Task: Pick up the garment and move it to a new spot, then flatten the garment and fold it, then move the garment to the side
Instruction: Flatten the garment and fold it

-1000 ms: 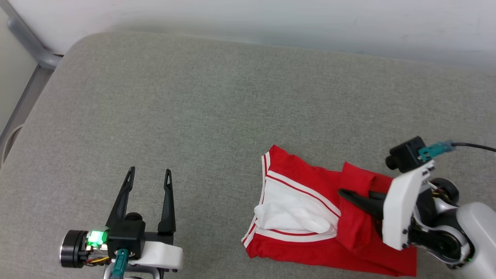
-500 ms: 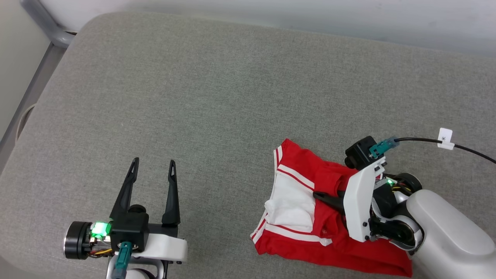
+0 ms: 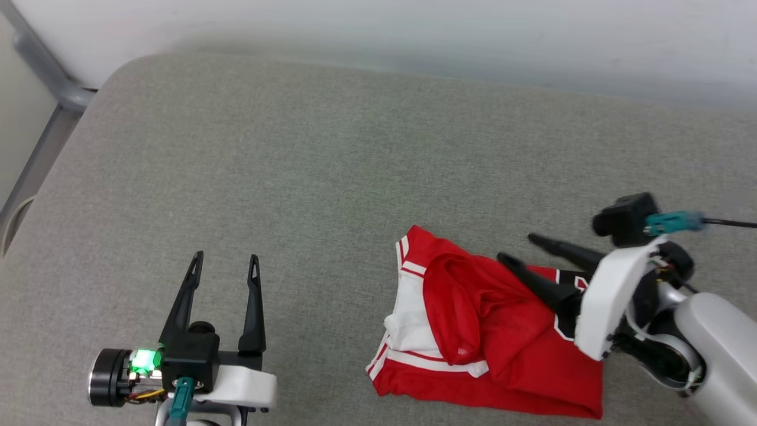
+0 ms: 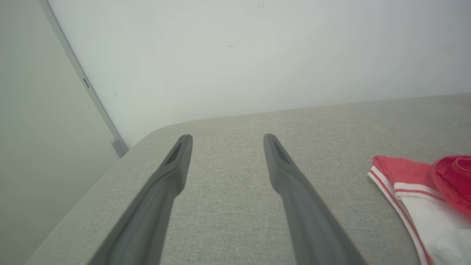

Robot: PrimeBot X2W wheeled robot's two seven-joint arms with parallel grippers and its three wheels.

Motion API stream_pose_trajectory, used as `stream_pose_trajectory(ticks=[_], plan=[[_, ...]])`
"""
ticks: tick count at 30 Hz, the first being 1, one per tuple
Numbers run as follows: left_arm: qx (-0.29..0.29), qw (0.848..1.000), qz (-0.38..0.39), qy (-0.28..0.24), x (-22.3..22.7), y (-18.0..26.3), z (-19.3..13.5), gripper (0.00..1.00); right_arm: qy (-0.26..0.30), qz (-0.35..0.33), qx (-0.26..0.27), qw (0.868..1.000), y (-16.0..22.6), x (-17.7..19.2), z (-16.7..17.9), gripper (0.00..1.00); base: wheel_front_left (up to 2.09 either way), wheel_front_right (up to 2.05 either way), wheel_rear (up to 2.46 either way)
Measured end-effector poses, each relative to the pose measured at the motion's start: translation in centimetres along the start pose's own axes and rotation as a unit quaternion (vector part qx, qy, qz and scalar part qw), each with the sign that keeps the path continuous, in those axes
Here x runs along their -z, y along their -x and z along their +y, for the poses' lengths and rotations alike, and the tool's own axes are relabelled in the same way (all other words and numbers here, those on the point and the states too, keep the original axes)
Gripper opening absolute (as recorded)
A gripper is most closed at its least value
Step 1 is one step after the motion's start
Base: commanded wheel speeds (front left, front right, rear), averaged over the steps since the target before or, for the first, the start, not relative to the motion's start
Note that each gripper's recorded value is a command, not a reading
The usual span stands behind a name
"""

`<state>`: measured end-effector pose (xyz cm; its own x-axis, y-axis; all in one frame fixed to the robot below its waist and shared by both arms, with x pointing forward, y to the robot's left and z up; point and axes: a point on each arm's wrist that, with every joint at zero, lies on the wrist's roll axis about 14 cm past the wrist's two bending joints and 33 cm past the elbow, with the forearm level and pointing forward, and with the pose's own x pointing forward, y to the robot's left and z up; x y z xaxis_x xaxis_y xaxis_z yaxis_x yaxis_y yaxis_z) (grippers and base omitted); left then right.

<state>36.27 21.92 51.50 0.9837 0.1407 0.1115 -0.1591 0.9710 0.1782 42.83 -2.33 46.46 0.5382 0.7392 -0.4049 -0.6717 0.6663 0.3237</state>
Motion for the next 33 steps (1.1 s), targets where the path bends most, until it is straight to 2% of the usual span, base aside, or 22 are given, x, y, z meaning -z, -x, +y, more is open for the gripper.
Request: stream_pose_trajectory(ticks=[3,6,9,12,16,19,27,33], plan=[[0.007,1.000,-0.006,0.003,-0.4,0.0,-0.4,1.00,0.028,-0.072,0.037,0.996,2.2,-2.5,-1.6,1.00,0.00,0.00,0.00],[0.011,1.000,-0.010,0.005,-0.6,0.2,-0.7,1.00,0.071,-0.142,0.088,0.983,4.7,-4.7,-3.6,1.00,0.00,0.00,0.00],[0.015,1.000,-0.015,0.008,-0.9,0.3,-0.9,1.00,0.125,-0.202,0.145,0.961,7.5,-6.3,-5.4,1.00,0.00,0.00,0.00],[0.019,1.000,-0.018,0.009,-1.1,0.4,-1.1,1.00,0.125,-0.263,0.194,0.937,9.9,-7.2,-6.4,1.00,0.00,0.00,0.00],[0.023,0.999,-0.021,0.011,-1.3,0.7,-1.5,1.00,0.168,-0.307,0.246,0.904,13.0,-7.4,-6.6,1.00,0.00,0.00,0.00],[0.029,0.999,-0.027,0.013,-1.7,0.7,-1.8,1.00,0.195,-0.323,0.274,0.884,14.6,-7.2,-6.0,1.00,0.00,0.00,0.00],[0.043,0.999,-0.027,0.015,-1.7,1.6,-2.6,1.00,0.149,-0.365,0.335,0.856,17.8,-5.2,-4.4,1.00,0.00,0.00,0.00],[0.048,0.998,-0.027,0.013,-1.8,2.1,-2.8,1.00,0.118,-0.360,0.369,0.849,19.7,-2.7,-3.9,1.00,0.00,0.00,0.00]])
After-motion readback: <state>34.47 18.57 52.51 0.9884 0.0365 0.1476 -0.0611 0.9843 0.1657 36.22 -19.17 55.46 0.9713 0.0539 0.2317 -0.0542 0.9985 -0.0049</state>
